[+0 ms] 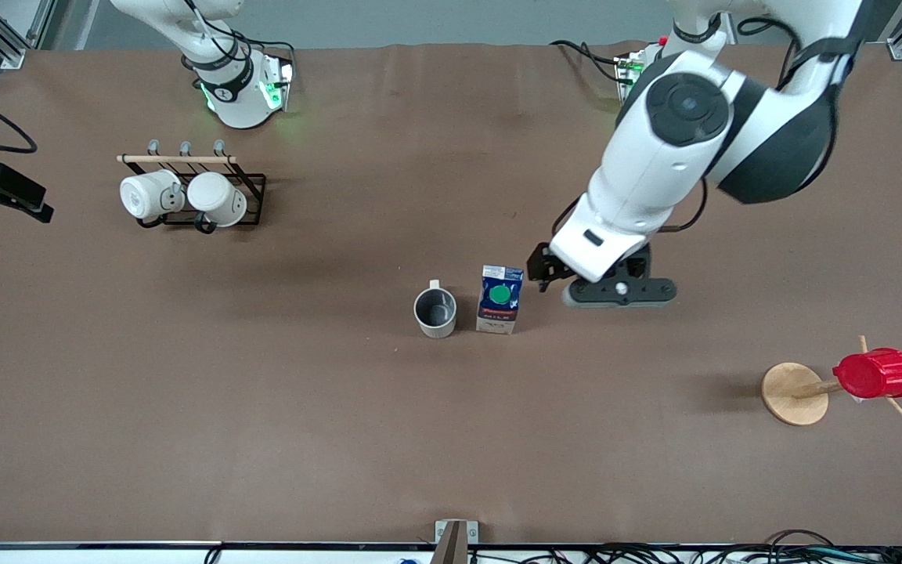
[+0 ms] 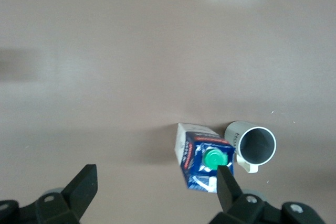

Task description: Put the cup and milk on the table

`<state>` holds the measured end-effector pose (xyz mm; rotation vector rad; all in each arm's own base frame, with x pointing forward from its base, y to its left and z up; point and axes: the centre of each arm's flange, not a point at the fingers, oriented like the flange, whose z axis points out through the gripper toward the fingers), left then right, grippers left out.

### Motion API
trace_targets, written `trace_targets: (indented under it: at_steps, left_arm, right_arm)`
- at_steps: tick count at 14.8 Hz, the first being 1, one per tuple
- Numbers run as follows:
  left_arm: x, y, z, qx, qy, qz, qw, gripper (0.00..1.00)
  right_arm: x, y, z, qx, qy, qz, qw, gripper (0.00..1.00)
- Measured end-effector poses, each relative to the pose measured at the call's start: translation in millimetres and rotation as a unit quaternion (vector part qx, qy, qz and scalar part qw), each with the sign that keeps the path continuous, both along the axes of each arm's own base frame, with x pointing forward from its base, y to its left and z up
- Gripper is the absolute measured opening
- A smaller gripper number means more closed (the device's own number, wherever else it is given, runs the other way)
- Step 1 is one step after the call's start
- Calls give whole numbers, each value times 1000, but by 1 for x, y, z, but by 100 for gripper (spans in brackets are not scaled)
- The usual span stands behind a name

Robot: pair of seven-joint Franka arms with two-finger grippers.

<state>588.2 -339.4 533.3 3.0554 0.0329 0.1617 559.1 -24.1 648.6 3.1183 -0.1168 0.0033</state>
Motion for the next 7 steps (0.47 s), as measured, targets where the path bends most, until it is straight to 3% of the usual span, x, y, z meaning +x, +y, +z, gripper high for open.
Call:
trace_targets:
  at_steps: [7]
  left_arm:
    - [-12,61,26,-3,11,-10,1000,100]
  right_arm:
    - [0,0,0,0,0,0,1000,100]
